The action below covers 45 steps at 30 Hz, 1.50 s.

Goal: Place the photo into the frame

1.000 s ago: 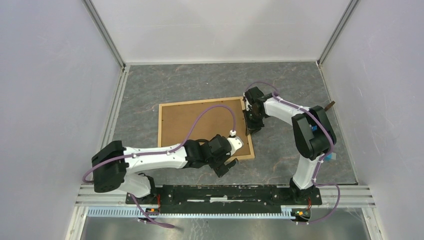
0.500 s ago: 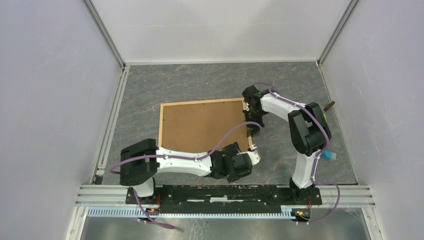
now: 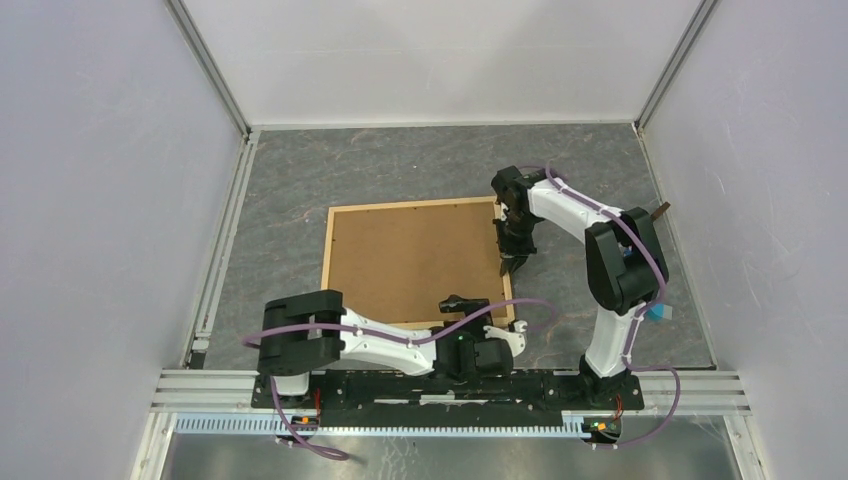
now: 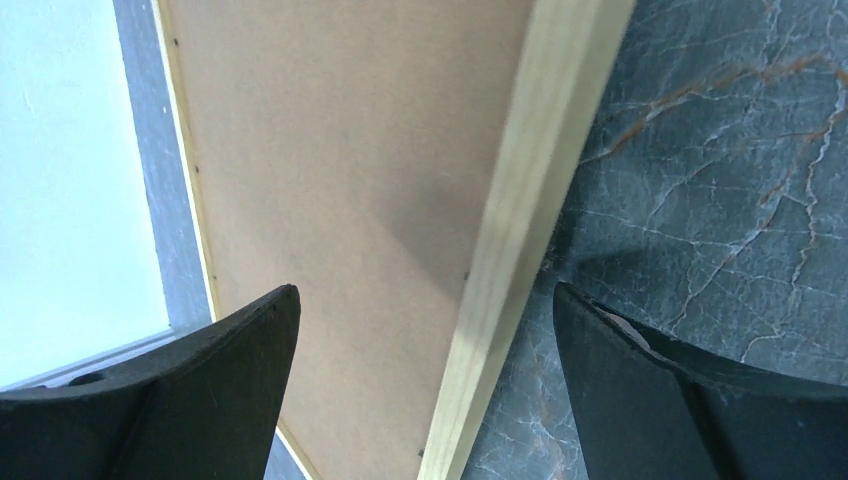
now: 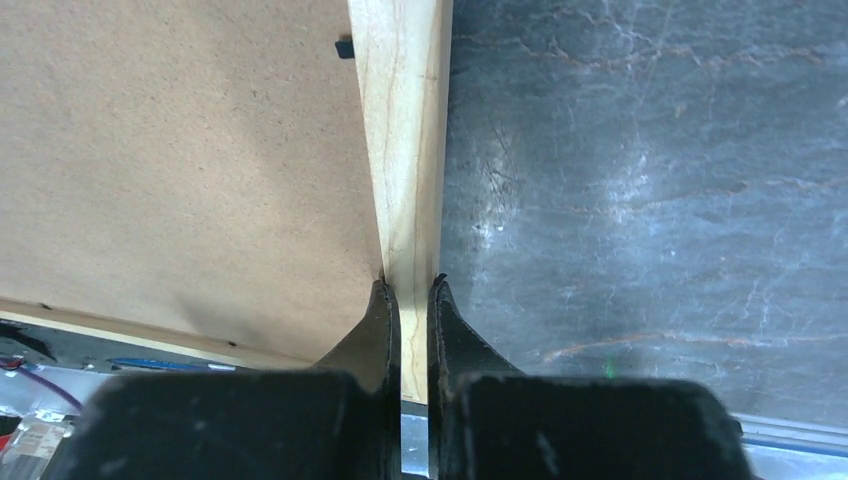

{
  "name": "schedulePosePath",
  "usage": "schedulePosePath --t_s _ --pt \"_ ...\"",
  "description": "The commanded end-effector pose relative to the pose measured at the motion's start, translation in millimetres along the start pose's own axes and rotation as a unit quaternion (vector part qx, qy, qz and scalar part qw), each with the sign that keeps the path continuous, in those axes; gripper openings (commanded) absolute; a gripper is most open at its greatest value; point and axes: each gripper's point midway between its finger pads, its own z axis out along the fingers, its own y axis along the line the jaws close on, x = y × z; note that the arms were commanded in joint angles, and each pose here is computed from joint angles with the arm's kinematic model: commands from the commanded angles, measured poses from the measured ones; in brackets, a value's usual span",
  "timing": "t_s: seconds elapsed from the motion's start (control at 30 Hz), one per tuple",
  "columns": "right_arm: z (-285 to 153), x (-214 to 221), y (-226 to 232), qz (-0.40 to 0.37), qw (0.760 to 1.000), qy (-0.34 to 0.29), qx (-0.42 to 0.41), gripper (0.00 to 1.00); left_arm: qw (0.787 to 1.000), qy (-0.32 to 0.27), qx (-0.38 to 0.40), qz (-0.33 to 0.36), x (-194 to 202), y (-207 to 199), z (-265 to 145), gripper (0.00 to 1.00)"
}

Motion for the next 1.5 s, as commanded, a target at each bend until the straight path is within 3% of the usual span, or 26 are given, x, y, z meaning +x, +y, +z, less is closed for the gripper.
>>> schedulePosePath --t_s 0.0,0.17,0.27,0.43,0.53,0.6,0.7,0.8,0.83,0.93,1.07,1.17,1.27,1.37,1.47 --pt "-46.0 -2.6 9.2 0.027 0.999 -0.032 -0.032 0.00 0.998 -0.006 -0.034 0.043 -2.4 1.6 8.8 1.00" --pt "-56.3 0.4 15.3 0.041 0.997 -0.040 -0.050 0.00 0.993 0.006 -0.108 0.052 3.3 14.1 17.1 0.92" --pt "-58.2 3.7 15.2 0.047 0.997 -0.043 -0.053 0.00 0.986 0.009 -0.161 0.040 0.6 32.9 12.9 0.63" --pt "-72.2 -0.6 14.8 0.049 0.994 -0.075 -0.057 0.00 0.977 -0.012 -0.213 0.005 -13.0 71.4 -7.9 0.35" --pt "-97.1 -24.8 15.2 0.024 0.987 -0.146 -0.063 0.00 0.976 -0.039 -0.213 -0.038 -25.6 100.5 -26.4 0.17" --pt "-136.3 -55.4 5.8 -0.007 0.968 -0.243 -0.056 0.11 0.978 -0.057 -0.188 -0.071 -34.1 120.2 -38.0 0.11" --pt "-235.0 -87.1 -30.0 -0.007 0.911 -0.409 -0.051 0.39 0.974 -0.075 -0.162 -0.142 -40.0 166.8 -61.2 0.02" --pt "-338.0 -81.7 -61.2 0.005 0.836 -0.548 -0.010 0.89 0.959 -0.100 -0.130 -0.230 -40.8 225.8 -84.2 0.02" --pt "-362.1 -74.1 -65.2 0.006 0.817 -0.577 -0.001 0.97 0.950 -0.114 -0.119 -0.264 -41.7 251.6 -93.7 0.02" --pt "-386.9 -64.6 -69.6 0.005 0.789 -0.615 0.008 0.98 0.908 -0.161 -0.086 -0.377 -33.2 331.4 -120.4 0.02" --pt "-360.6 -68.0 -61.1 -0.001 0.803 -0.596 -0.018 0.98 0.831 -0.206 -0.087 -0.509 -2.2 420.9 -138.5 0.02" --pt "-332.4 -70.8 -56.2 -0.001 0.816 -0.577 -0.037 0.98 0.773 -0.216 -0.097 -0.588 32.4 463.5 -131.9 0.02" --pt "-314.7 -72.9 -51.3 -0.010 0.825 -0.562 -0.051 0.98 0.666 -0.260 -0.059 -0.696 69.2 485.9 -119.4 0.02" --pt "-302.1 -73.4 -52.9 -0.012 0.832 -0.553 -0.047 0.98 0.605 -0.255 -0.094 -0.749 122.3 492.4 -106.6 0.02" --pt "-293.1 -73.5 -50.1 -0.020 0.835 -0.547 -0.054 0.98 0.509 -0.250 -0.127 -0.814 200.2 491.3 -100.5 0.02"
